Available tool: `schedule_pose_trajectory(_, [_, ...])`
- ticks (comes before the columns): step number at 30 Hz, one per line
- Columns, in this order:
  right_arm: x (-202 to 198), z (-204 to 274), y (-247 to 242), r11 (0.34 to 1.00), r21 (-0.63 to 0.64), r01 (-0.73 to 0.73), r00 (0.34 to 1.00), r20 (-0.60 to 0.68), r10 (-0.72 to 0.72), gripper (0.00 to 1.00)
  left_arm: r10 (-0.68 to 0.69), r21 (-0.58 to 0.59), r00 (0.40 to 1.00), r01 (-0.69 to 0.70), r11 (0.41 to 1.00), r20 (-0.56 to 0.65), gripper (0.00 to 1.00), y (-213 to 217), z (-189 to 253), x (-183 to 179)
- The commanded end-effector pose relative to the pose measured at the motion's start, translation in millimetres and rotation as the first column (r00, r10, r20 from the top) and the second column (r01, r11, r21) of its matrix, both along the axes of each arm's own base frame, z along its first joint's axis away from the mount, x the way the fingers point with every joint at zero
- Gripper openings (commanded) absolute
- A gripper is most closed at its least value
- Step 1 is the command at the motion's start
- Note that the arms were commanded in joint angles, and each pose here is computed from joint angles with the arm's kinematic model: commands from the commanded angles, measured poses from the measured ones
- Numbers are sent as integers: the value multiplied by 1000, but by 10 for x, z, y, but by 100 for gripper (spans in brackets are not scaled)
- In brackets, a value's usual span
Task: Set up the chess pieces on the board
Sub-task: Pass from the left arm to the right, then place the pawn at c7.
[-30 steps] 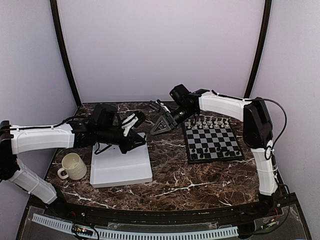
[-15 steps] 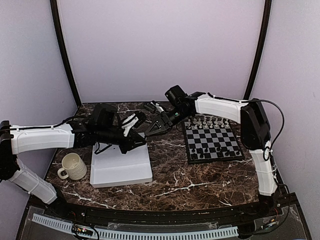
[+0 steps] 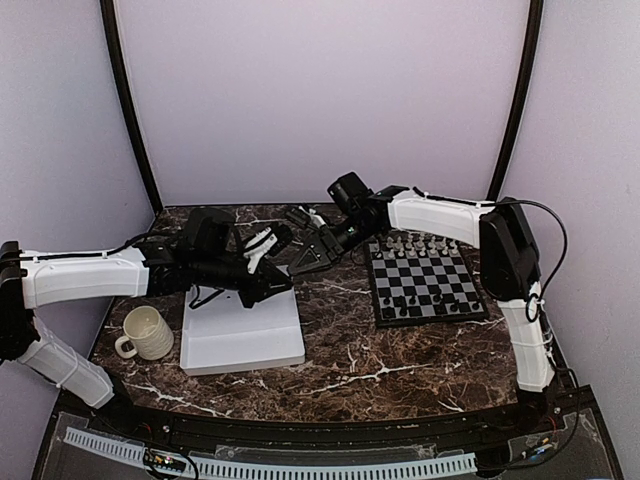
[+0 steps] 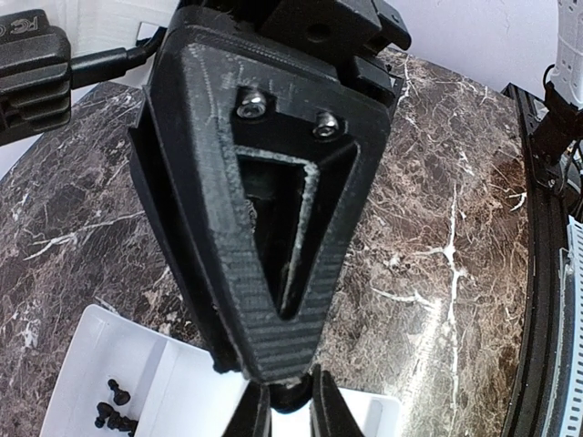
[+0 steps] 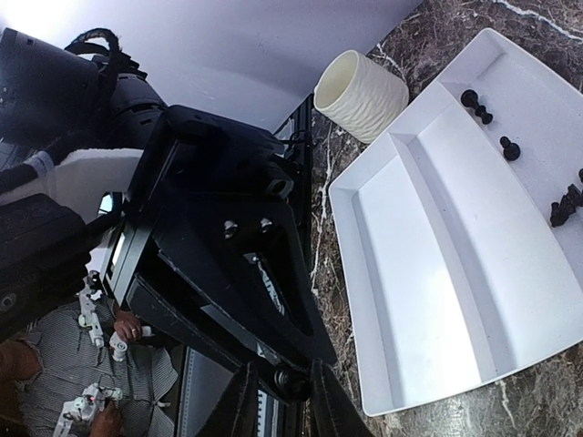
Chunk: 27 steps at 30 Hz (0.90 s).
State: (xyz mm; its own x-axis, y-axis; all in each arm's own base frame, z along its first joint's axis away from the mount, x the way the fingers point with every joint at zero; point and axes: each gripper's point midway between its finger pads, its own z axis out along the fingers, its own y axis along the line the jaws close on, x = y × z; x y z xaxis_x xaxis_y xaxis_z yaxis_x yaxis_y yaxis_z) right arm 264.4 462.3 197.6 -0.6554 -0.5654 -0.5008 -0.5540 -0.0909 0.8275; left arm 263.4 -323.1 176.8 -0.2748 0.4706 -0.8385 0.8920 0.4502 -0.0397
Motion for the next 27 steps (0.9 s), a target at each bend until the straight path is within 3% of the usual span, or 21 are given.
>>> schedule_pose_trajectory(1, [-101,-31,53,999,19,-35,999,-8,35,16,-5,-21,999,5,1000,44,10,-16,130,15])
schedule_pose_trajectory(6, [-86,-32,52,999,16,-31,999,25,31,0,10,-11,999,-9,1000,42,12,-7,101,39])
schedule_pose_trajectory(9, [-54,-22,34,1000,-5,-19,997,76,19,0,39,6,998,-39,999,48,27,20,69,88])
schedule_pose_trajectory(13, [118,32,-122,998,-50,33,964,265,-18,0,42,22,997,-44,999,68,44,70,43,85])
schedule_pose_trajectory(19, [621,-15,-937,939,-186,290,799,588,-130,0,96,9,988,-98,995,125,50,167,104,136])
schedule_pose_trajectory(24, [999,-105,-1921,800,-238,551,630,747,-212,0,140,40,982,-146,988,128,50,217,29,223])
schedule_pose_trajectory(27, [1087,-189,-2480,710,-251,658,567,786,-247,0,163,52,979,-170,984,123,50,234,21,279])
